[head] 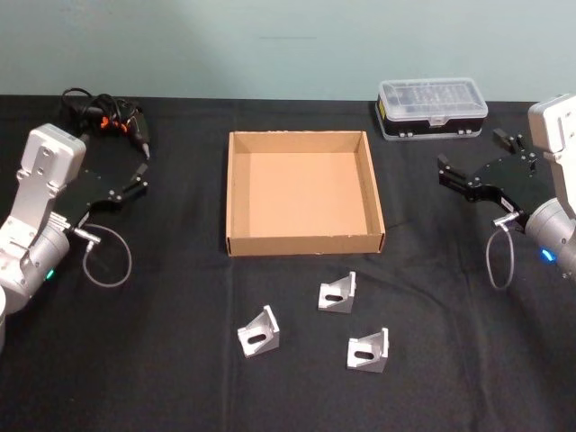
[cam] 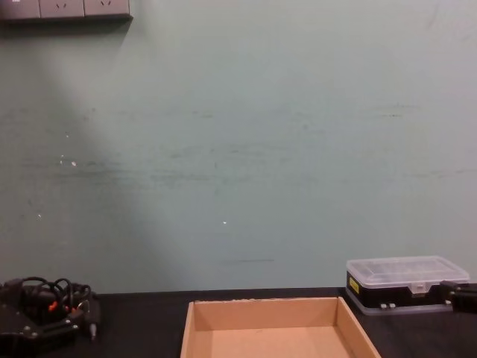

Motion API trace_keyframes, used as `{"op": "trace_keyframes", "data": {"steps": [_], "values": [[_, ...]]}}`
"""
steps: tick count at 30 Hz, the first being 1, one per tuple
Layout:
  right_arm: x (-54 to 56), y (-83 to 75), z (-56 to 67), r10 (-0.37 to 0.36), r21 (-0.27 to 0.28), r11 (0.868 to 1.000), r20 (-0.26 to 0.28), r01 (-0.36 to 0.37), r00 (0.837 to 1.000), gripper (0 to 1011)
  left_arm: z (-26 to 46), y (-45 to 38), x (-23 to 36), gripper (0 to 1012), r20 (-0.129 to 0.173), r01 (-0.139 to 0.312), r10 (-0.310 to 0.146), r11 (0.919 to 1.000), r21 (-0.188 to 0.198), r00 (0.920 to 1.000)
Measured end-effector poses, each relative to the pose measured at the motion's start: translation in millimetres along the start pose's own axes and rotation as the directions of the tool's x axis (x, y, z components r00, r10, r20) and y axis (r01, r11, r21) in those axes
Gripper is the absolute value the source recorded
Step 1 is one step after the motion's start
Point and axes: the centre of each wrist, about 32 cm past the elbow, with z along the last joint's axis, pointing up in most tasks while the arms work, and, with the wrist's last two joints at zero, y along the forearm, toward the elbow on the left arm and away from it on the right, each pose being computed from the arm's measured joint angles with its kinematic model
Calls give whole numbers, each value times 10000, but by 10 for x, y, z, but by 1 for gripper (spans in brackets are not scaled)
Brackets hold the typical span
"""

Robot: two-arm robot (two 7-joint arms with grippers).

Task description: Use one hand to pick up the angle iron from the table and place it into the box.

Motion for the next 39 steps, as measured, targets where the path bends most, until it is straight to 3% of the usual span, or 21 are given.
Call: {"op": "trace_keyframes", "data": {"steps": [39], "values": [[0,0,0,0,1,10000,0,0,10000,1000,0,0,0,1000,0,0,0,10000,0,10000]]}}
